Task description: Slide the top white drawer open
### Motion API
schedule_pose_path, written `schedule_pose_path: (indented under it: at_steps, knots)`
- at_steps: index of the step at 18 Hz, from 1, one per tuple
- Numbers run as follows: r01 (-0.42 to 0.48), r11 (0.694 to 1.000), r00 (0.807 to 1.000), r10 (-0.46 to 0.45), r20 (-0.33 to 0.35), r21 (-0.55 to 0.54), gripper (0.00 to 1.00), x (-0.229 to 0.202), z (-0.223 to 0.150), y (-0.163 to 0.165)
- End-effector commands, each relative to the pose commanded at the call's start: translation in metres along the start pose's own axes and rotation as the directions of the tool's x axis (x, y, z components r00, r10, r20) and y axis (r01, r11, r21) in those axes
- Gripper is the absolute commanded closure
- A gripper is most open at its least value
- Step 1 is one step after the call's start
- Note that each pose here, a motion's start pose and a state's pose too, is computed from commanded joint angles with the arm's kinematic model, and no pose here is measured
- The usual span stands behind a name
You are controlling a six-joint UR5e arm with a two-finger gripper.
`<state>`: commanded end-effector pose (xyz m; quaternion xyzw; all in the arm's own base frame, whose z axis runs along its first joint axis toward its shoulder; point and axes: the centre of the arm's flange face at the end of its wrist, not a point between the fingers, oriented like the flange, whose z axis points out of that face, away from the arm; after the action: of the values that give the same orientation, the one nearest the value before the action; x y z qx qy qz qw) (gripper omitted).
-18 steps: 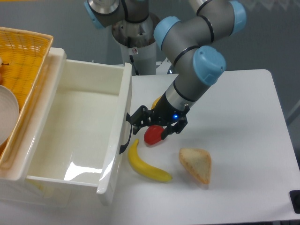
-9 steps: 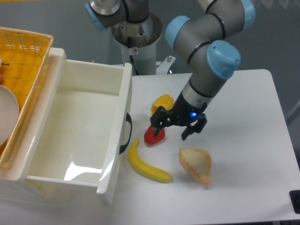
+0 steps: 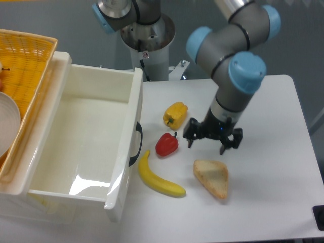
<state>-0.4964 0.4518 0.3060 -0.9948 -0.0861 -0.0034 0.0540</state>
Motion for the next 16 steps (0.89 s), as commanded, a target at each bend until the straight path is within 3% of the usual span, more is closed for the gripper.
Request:
schedule_pose_path:
  at_steps: [5, 13, 16]
  knots:
    - [-0.169, 0.986, 0.985, 0.169, 0.016, 0.003, 0.0, -0.01, -0.004, -0.005]
    - [-0.452, 0.889, 0.891, 0.454, 0.009, -0.072, 0.0, -0.052, 0.016, 0.018]
    - [-0.465, 0.881, 0.883, 0.468, 0.018, -0.089, 0.0, -0.058, 0.018, 0.022]
